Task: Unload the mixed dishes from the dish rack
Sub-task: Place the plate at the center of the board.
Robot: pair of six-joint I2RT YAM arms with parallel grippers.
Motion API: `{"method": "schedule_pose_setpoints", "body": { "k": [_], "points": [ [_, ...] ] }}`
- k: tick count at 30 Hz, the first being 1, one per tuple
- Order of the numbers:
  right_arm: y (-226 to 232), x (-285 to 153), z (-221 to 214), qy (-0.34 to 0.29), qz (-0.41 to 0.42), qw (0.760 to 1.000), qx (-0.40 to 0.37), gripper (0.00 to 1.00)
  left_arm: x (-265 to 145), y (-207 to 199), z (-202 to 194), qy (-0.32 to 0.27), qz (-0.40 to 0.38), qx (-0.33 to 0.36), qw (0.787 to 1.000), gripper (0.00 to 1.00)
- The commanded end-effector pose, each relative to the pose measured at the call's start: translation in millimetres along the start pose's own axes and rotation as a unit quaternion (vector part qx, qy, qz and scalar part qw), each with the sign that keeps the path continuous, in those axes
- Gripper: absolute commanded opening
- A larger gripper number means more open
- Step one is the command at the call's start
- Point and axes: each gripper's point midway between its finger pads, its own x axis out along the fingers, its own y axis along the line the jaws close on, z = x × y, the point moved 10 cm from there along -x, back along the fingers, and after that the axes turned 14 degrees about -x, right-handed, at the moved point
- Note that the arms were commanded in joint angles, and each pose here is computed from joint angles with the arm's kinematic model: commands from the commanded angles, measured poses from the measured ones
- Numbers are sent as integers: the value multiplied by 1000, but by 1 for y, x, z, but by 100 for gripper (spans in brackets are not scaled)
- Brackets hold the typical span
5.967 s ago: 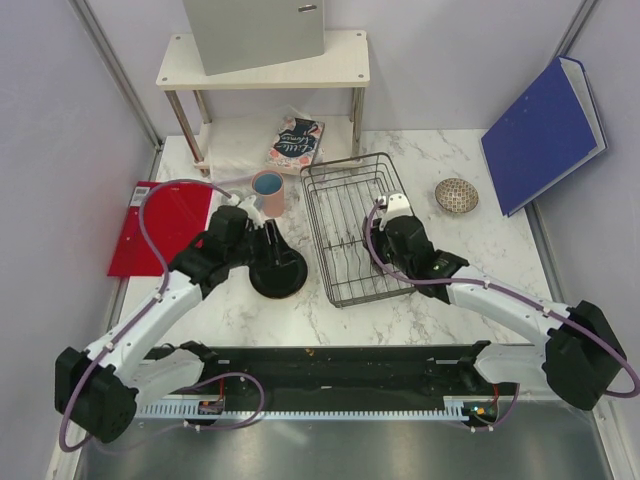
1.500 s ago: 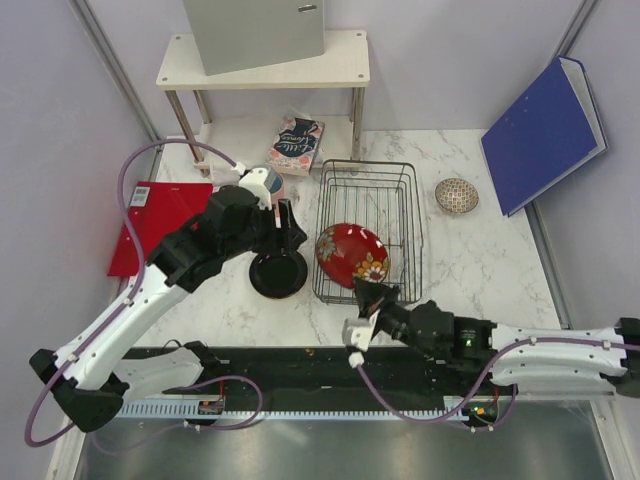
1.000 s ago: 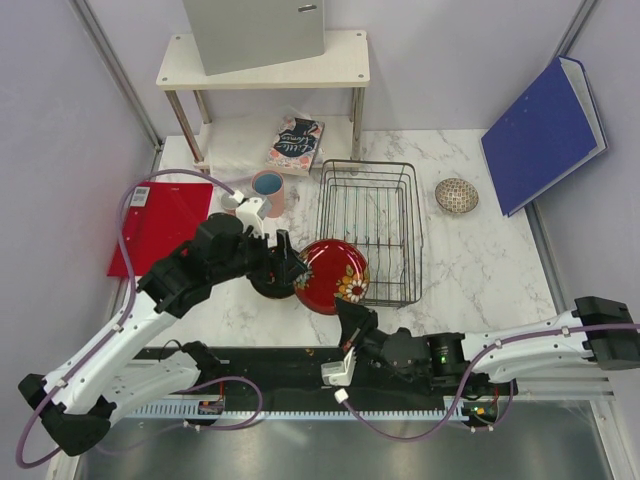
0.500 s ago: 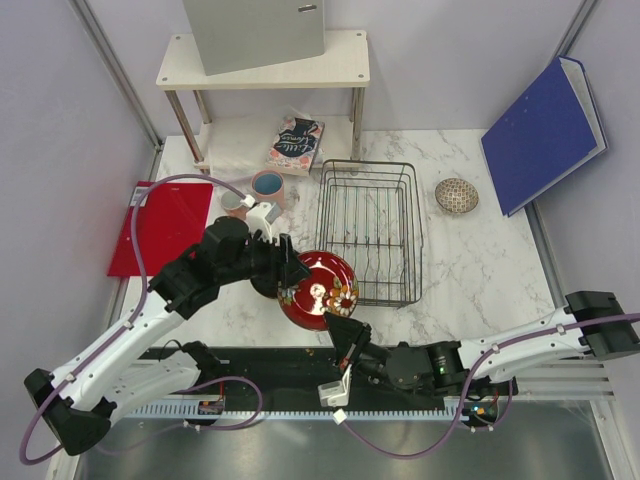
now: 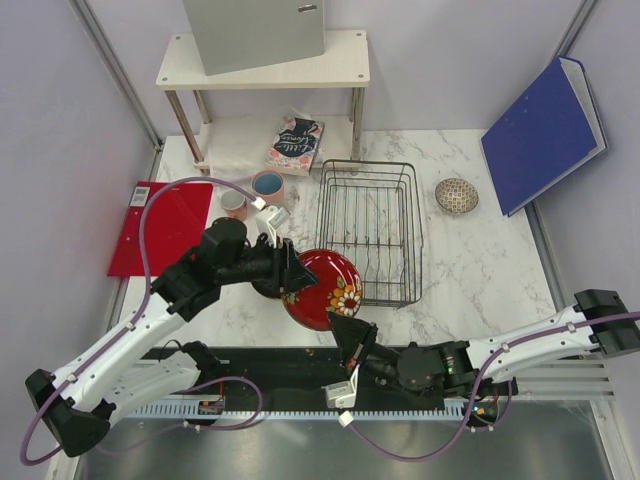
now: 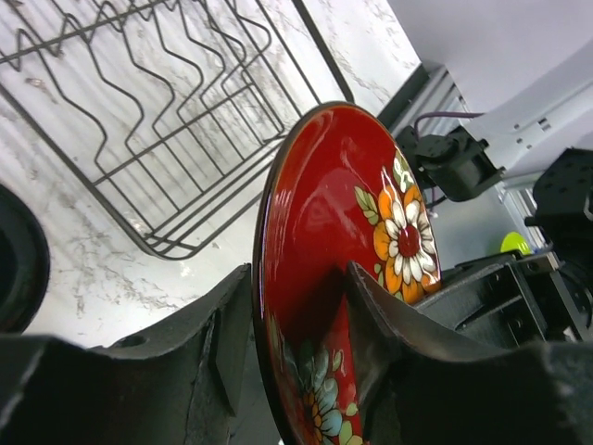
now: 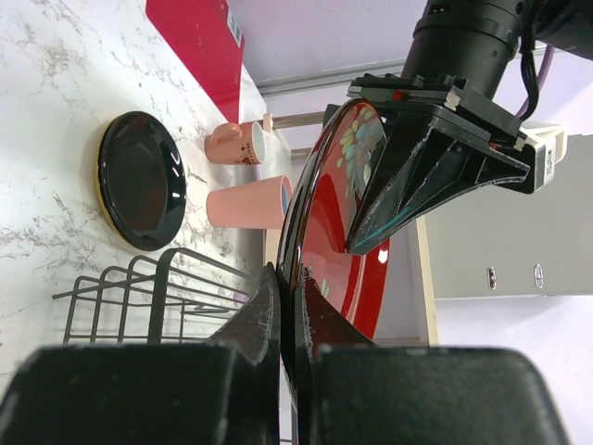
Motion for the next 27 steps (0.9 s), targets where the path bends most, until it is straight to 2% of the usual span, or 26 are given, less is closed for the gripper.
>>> {"method": "schedule_pose_setpoints", "body": {
  "k": [1, 5, 8, 9, 10, 11, 14, 23, 24, 25, 27],
  "points": [
    [-32, -9, -8, 21, -86, 994, 56, 0, 0, 1, -12, 57, -26, -9, 998, 52],
    [-32, -12, -10, 24, -87, 994, 56, 0, -2, -2, -13, 71, -29, -18, 997, 50],
    [-30, -13, -11, 26, -84, 995, 56, 0, -4, -4, -13, 78, -25, -28, 996, 36],
    [-29, -14, -11, 26, -82, 995, 55, 0, -5, -5, -13, 79, -25, -31, 996, 26],
    [-29, -14, -12, 28, -81, 995, 55, 0, -6, -5, -14, 83, -20, -36, 996, 23],
    [-27, -15, -13, 29, -79, 995, 53, 0, -7, -7, -13, 81, -21, -39, 996, 15],
    [-23, -15, -13, 29, -72, 996, 48, 0, -10, -12, -11, 88, -21, -59, 994, 2],
    [-11, -15, -13, 32, -53, 997, 38, 0, -6, -19, -12, 136, -42, -103, 984, 2],
    [-10, -15, -14, 34, -53, 997, 41, 2, -7, -21, -11, 131, -47, -103, 985, 2],
    [-9, -15, -14, 34, -51, 997, 42, 10, -7, -21, -10, 127, -49, -103, 985, 2],
    [-8, -15, -13, 38, -52, 997, 51, 34, -9, -24, -8, 115, -64, -105, 986, 2]
  ]
}}
